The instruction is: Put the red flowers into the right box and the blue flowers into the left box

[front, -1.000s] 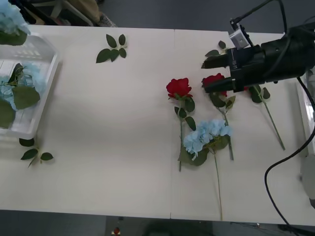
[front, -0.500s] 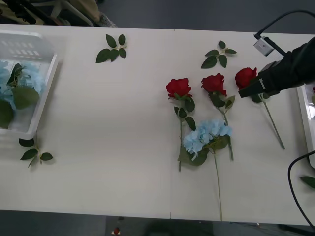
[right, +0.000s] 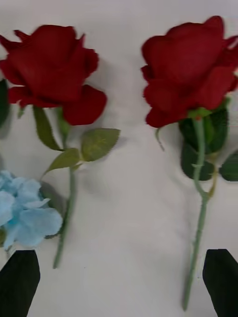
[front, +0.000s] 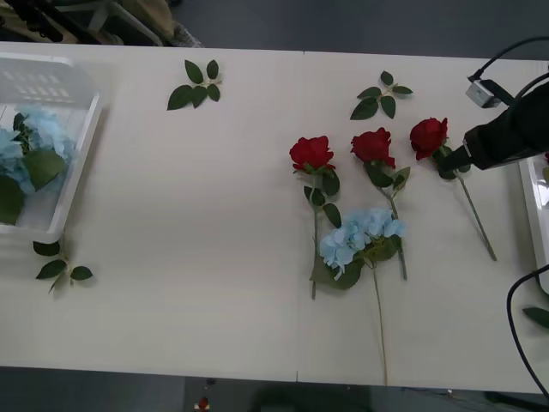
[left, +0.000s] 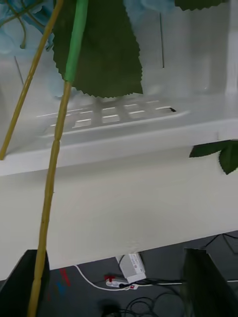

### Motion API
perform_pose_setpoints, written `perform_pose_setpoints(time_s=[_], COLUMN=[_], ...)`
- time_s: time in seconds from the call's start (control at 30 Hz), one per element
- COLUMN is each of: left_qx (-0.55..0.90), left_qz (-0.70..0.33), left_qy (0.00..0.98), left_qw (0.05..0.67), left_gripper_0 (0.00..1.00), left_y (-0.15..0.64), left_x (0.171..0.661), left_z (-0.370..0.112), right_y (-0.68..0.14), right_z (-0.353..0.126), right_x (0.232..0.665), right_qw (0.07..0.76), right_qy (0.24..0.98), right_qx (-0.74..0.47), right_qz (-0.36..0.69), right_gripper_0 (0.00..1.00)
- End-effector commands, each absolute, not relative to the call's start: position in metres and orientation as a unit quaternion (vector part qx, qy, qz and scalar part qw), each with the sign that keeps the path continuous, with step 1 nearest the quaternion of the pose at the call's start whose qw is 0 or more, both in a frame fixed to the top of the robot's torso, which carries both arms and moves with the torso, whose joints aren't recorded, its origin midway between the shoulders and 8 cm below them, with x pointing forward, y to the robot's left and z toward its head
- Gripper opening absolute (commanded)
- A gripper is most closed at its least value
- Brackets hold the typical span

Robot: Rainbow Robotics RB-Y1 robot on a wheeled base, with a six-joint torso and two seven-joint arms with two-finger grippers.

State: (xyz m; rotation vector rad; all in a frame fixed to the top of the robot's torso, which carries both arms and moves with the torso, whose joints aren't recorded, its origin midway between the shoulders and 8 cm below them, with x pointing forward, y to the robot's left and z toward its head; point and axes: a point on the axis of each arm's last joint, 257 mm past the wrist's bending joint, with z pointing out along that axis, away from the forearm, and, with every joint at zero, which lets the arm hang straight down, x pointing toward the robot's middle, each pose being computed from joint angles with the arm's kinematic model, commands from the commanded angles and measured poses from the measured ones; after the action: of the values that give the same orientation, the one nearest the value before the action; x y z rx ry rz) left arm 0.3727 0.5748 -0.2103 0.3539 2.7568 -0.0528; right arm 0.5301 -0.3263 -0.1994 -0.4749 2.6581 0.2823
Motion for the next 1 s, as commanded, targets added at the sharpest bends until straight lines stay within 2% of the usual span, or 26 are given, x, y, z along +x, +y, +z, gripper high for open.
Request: perform_pose_setpoints(time_s=[0.03, 0.13, 0.2, 0.3, 0.4, 0.77, 1.0], left_qx=[0.163, 0.206, 0.249, 0.300, 0.340, 0.367, 0.415], left_qz=[-0.078, -0.147, -0.191, -0.216, -0.222, -0.336, -0.387], left_qy=[0.957, 0.933, 0.901, 0.856, 0.824, 0.728, 0.687], left_qw=[0.227, 0.257, 0.298, 0.361, 0.395, 0.473, 0.455], left_gripper_0=[1.00, 1.00, 1.00, 1.00, 1.00, 1.00, 1.00], left_y=[0.543, 0.507, 0.481, 0.461, 0.446, 0.394, 0.330], left_x=[0.386, 0.382, 0.383, 0.384, 0.382, 0.362, 0.384], left_z=[-0.151, -0.122, -0.095, -0.061, -0.045, -0.016, -0.020], right_y=[-0.364, -0.380, -0.388, -0.396, -0.399, -0.398, -0.385], right_z=[-0.175, -0.176, -0.178, -0.184, -0.192, -0.223, -0.233], right_x=[0.549, 0.559, 0.565, 0.568, 0.570, 0.586, 0.596], right_qw=[0.235, 0.247, 0.253, 0.258, 0.258, 0.267, 0.283], right_qy=[0.960, 0.958, 0.956, 0.956, 0.957, 0.953, 0.949], right_qx=[-0.149, -0.144, -0.142, -0.132, -0.126, -0.131, -0.133], right_qz=[0.025, -0.016, -0.039, -0.049, -0.047, -0.056, -0.046], right_gripper_0=[0.97, 0.97, 0.96, 0.97, 0.97, 0.97, 0.96])
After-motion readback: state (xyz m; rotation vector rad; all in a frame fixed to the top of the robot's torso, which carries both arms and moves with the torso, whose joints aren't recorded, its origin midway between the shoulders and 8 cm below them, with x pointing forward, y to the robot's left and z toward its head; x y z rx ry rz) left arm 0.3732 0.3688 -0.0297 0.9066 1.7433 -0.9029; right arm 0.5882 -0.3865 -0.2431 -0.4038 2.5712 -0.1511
